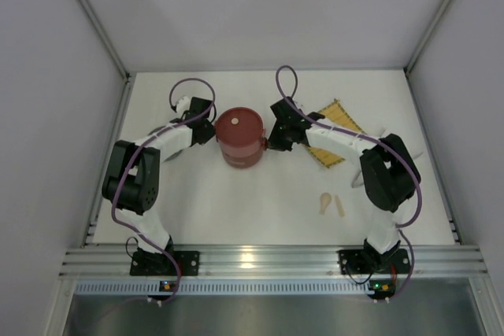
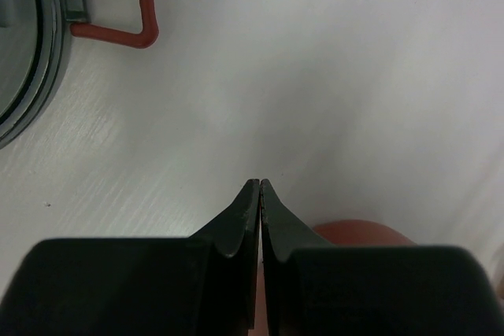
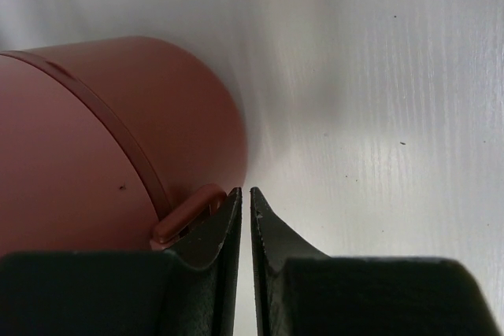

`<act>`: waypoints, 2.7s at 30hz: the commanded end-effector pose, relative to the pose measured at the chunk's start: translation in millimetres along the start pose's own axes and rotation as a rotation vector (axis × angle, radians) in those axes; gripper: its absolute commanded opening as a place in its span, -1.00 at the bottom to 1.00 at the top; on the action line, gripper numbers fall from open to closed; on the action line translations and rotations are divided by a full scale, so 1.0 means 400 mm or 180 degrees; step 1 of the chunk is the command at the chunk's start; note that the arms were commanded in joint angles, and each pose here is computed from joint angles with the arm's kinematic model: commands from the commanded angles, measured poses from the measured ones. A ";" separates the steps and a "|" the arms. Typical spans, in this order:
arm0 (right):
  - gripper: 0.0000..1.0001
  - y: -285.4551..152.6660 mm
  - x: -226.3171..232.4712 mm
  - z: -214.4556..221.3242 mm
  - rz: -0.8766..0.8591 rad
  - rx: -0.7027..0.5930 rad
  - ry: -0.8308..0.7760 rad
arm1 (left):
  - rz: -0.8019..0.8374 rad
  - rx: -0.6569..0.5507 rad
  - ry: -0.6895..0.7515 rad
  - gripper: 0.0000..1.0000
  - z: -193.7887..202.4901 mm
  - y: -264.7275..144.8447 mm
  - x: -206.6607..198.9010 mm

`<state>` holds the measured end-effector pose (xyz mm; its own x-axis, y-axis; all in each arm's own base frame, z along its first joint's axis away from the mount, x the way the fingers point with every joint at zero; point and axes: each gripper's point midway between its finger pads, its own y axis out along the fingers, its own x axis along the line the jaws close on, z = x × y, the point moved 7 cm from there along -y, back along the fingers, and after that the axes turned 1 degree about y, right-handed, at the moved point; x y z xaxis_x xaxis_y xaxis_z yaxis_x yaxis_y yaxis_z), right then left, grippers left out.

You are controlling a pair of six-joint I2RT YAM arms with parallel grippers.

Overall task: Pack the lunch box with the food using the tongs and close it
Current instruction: Adjust the packing box at the center of the board.

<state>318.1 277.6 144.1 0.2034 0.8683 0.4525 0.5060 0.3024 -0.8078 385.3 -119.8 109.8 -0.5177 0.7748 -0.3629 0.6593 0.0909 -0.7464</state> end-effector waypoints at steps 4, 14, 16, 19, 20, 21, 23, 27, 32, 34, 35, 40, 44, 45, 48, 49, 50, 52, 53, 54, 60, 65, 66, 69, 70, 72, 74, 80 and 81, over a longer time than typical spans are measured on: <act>-0.85 0.019 0.054 0.018 -0.0264 -0.0007 0.0052 | 0.0228 -0.0044 -0.0058 -0.88 -0.013 -0.024 -0.015; -0.85 0.030 0.078 0.015 -0.0298 0.0024 0.0002 | 0.0341 0.0030 -0.0017 -0.94 0.014 -0.027 -0.035; -0.85 0.037 0.082 0.016 -0.0301 0.0037 -0.0013 | 0.0356 0.0043 -0.0006 -0.95 0.019 -0.028 -0.038; -0.85 0.044 0.090 0.018 -0.0320 0.0055 -0.0035 | 0.0372 0.0067 0.0016 -0.95 0.025 -0.028 -0.041; -0.84 0.043 0.096 0.016 -0.0341 0.0050 -0.0053 | 0.0390 0.0081 0.0020 -0.95 0.027 -0.028 -0.044; -0.85 0.046 0.095 0.015 -0.0320 0.0051 -0.0073 | 0.0387 0.0084 0.0030 -0.95 0.027 -0.028 -0.043; -0.85 0.050 0.091 0.014 -0.0271 0.0030 -0.0083 | 0.0396 0.0087 0.0033 -0.95 0.029 -0.029 -0.044; -0.85 0.052 0.094 0.009 -0.0233 0.0024 -0.0128 | 0.0403 0.0087 0.0047 -0.95 0.027 -0.030 -0.045; -0.84 0.049 0.099 0.002 -0.0214 0.0011 -0.0187 | 0.0405 0.0104 0.0050 -0.95 0.029 -0.027 -0.047; -0.84 0.045 0.093 0.001 -0.0175 0.0022 -0.0225 | 0.0401 0.0107 0.0046 -0.95 0.030 -0.026 -0.046; -0.84 0.045 0.085 0.001 -0.0140 0.0007 -0.0227 | 0.0401 0.0107 0.0046 -0.95 0.030 -0.025 -0.047; -0.87 0.030 0.061 -0.010 -0.0150 -0.0023 -0.0195 | 0.0373 0.0110 0.0057 -0.95 0.034 -0.023 -0.040; -0.91 0.023 0.065 -0.013 -0.0297 0.0016 -0.0184 | 0.0410 0.0121 0.0029 -0.96 0.035 -0.022 -0.043; -0.95 0.023 0.071 -0.014 -0.0357 0.0015 -0.0202 | 0.0423 0.0122 0.0025 -0.96 0.035 -0.023 -0.046; -0.99 0.020 0.099 -0.014 -0.0640 0.0064 -0.0211 | 0.0425 0.0133 0.0017 -0.96 0.037 -0.023 -0.045; -1.00 0.022 0.106 -0.013 -0.0701 0.0071 -0.0227 | 0.0431 0.0141 0.0017 -0.96 0.039 -0.023 -0.044; -1.00 0.022 0.118 -0.013 -0.0809 0.0083 -0.0266 | 0.0434 0.0145 0.0018 -0.96 0.039 -0.022 -0.045; -1.00 0.025 0.134 -0.012 -0.0867 0.0114 -0.0321 | 0.0457 0.0150 0.0018 -0.96 0.040 -0.022 -0.049; -1.00 0.025 0.142 -0.008 -0.0904 0.0148 -0.0375 | 0.0466 0.0161 0.0028 -0.96 0.040 -0.021 -0.050; -1.00 0.031 0.145 -0.005 -0.0931 0.0173 -0.0402 | 0.0478 0.0166 0.0035 -0.96 0.041 -0.023 -0.055; -1.00 0.024 0.184 0.001 -0.1368 0.0230 -0.0572 | 0.0501 0.0215 0.0110 -0.96 0.056 -0.019 -0.070; -1.00 0.011 0.207 -0.002 -0.1522 0.0205 -0.0639 | 0.0499 0.0231 0.0129 -0.97 0.071 -0.022 -0.075; -1.00 0.013 0.212 -0.002 -0.1553 0.0208 -0.0630 | 0.0506 0.0234 0.0142 -0.97 0.077 -0.025 -0.078; -1.00 0.017 0.229 -0.010 -0.1621 0.0217 -0.0611 | 0.0514 0.0239 0.0158 -0.97 0.088 -0.028 -0.085; -1.00 0.018 0.232 -0.012 -0.1635 0.0212 -0.0613 | 0.0521 0.0245 0.0160 -0.97 0.092 -0.030 -0.088; -1.00 0.016 0.242 -0.019 -0.1676 0.0194 -0.0587 | 0.0518 0.0248 0.0196 -0.97 0.105 -0.033 -0.094; -1.00 0.016 0.250 -0.025 -0.1687 0.0197 -0.0543 | 0.0501 0.0239 0.0194 -0.97 0.115 -0.034 -0.097; -0.99 0.026 0.279 -0.045 -0.1643 0.0197 -0.0447 | 0.0514 0.0263 0.0284 -0.98 0.160 -0.048 -0.114; -0.99 0.023 0.284 -0.051 -0.1657 0.0176 -0.0440 | 0.0514 0.0274 0.0298 -0.98 0.166 -0.047 -0.114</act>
<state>334.1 299.9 109.4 0.0562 0.8846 0.4630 0.3436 0.4182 -0.8409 386.2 -118.0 104.3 -0.5608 0.7510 -0.3487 0.6885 0.1890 -0.7002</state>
